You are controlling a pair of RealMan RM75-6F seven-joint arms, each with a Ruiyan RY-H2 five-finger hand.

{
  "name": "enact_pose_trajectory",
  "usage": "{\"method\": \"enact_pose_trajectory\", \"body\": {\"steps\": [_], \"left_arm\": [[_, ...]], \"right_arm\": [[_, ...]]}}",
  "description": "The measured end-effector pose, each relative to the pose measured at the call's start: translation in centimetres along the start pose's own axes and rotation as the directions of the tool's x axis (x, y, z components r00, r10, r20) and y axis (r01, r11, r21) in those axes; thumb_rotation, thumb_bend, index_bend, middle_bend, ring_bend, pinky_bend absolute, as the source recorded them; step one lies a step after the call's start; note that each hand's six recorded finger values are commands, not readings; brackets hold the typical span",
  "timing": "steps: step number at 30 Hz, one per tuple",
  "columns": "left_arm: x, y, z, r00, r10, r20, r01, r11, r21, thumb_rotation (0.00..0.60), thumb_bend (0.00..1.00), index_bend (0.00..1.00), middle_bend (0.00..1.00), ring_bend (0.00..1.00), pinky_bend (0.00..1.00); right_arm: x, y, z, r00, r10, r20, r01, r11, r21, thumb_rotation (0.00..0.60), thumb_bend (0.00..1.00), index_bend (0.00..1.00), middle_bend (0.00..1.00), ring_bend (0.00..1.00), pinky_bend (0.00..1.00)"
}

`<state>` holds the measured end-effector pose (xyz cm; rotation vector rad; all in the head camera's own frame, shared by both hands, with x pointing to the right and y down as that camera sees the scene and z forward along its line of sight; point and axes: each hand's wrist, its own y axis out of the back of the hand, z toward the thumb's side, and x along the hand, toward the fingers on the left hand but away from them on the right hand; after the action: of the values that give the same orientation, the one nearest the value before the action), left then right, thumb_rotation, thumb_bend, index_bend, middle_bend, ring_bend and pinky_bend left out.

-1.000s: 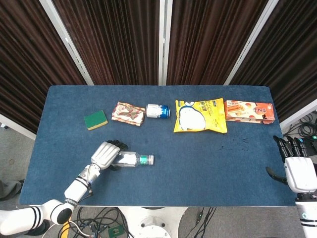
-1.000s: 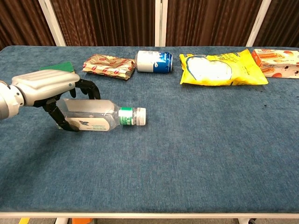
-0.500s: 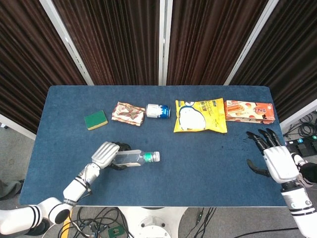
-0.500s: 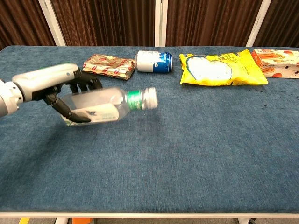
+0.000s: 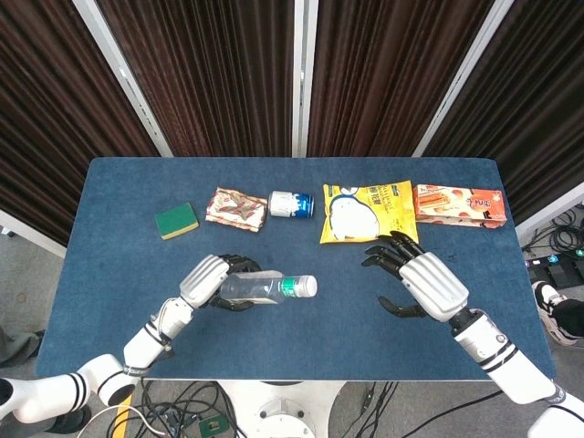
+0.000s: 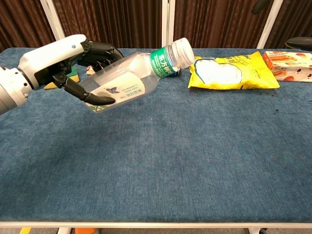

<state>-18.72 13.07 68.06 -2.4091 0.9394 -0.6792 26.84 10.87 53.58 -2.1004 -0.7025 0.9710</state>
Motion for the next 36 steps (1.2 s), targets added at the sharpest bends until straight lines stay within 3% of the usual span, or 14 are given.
{"method": "enact_pose_trajectory", "body": {"steps": [10, 18, 27, 36], "left_arm": [[0.0, -0.4, -0.3, 1.000, -0.012, -0.012, 0.012, 1.000, -0.003, 0.600, 0.27, 0.47, 0.50, 0.43, 0.47], [0.3, -0.6, 0.4, 1.000, -0.005, -0.007, 0.005, 1.000, -0.014, 0.600, 0.27, 0.47, 0.50, 0.43, 0.47], [0.8, -0.7, 1.2, 1.000, 0.001, -0.003, -0.001, 1.000, -0.031, 0.600, 0.27, 0.48, 0.50, 0.43, 0.47], [0.8, -0.8, 2.0, 1.000, -0.006, 0.011, 0.007, 1.000, -0.016, 0.600, 0.27, 0.48, 0.50, 0.43, 0.47]], "right_arm": [[0.1, -0.1, -0.5, 1.000, -0.010, 0.025, 0.010, 0.999, -0.033, 0.600, 0.22, 0.28, 0.18, 0.05, 0.00], [-1.4, -0.3, 0.9, 0.999, 0.036, -0.028, -0.037, 0.998, -0.052, 0.600, 0.20, 0.31, 0.17, 0.03, 0.00], [-3.4, -2.0, 3.1, 0.989, 0.113, -0.098, -0.121, 0.990, -0.075, 0.598, 0.17, 0.32, 0.13, 0.00, 0.00], [-4.6, -2.0, 3.4, 0.991, 0.097, -0.096, -0.104, 0.992, -0.072, 0.598, 0.16, 0.32, 0.12, 0.00, 0.00]]}}
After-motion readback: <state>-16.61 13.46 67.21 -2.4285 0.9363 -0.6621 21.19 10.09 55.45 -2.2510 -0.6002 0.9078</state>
